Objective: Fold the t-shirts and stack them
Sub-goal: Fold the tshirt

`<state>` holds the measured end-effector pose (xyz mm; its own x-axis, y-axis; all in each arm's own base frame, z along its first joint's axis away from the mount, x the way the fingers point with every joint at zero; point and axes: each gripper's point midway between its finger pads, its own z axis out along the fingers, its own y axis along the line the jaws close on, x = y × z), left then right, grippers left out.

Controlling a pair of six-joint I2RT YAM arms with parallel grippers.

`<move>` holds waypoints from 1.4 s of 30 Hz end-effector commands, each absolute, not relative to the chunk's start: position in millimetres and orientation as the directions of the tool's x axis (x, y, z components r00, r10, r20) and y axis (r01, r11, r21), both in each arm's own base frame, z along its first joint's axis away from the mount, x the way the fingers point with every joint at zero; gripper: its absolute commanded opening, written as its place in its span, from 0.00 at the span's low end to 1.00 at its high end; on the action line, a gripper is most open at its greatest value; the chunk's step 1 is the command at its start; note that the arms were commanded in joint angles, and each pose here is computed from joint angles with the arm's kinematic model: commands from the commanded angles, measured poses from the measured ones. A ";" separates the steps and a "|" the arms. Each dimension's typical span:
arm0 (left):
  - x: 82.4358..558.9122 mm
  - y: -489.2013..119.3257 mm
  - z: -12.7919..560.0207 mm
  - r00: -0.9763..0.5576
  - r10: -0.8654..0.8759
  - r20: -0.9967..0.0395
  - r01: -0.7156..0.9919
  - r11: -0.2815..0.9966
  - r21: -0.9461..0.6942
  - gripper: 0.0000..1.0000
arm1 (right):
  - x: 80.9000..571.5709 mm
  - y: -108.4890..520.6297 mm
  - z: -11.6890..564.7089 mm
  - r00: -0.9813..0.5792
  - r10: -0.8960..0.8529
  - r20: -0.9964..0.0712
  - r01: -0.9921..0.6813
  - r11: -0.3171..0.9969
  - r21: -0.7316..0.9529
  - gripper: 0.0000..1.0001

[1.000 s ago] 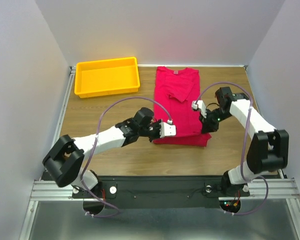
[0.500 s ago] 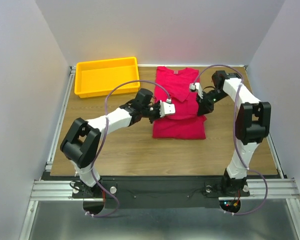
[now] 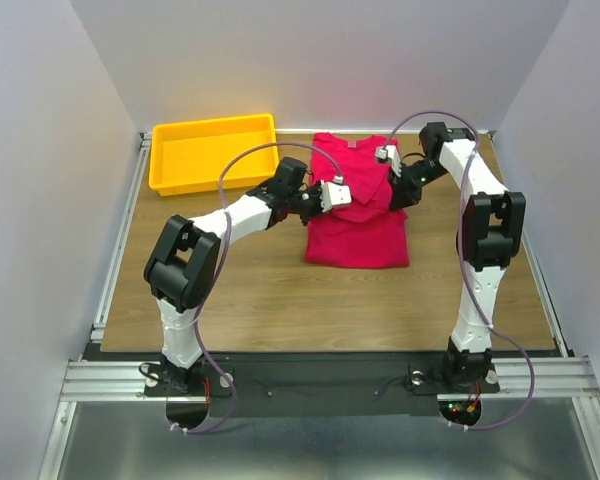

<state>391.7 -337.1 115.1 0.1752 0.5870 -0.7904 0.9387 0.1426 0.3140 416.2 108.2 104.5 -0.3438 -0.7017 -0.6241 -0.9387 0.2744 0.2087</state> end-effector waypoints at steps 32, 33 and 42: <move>474.7 -349.3 120.1 0.149 0.555 -0.818 0.911 0.244 0.332 0.00 | 481.0 95.1 89.3 -0.424 -0.640 -0.641 -0.896 0.399 0.194 0.01; 474.4 -348.8 120.0 0.146 0.556 -0.818 0.911 0.246 0.331 0.00 | 482.1 95.1 88.9 -0.423 -0.640 -0.641 -0.896 0.399 0.193 0.01; 476.8 -341.3 113.4 0.125 0.572 -0.811 0.907 0.265 0.326 0.00 | 490.6 96.2 87.0 -0.428 -0.630 -0.648 -0.892 0.409 0.191 0.01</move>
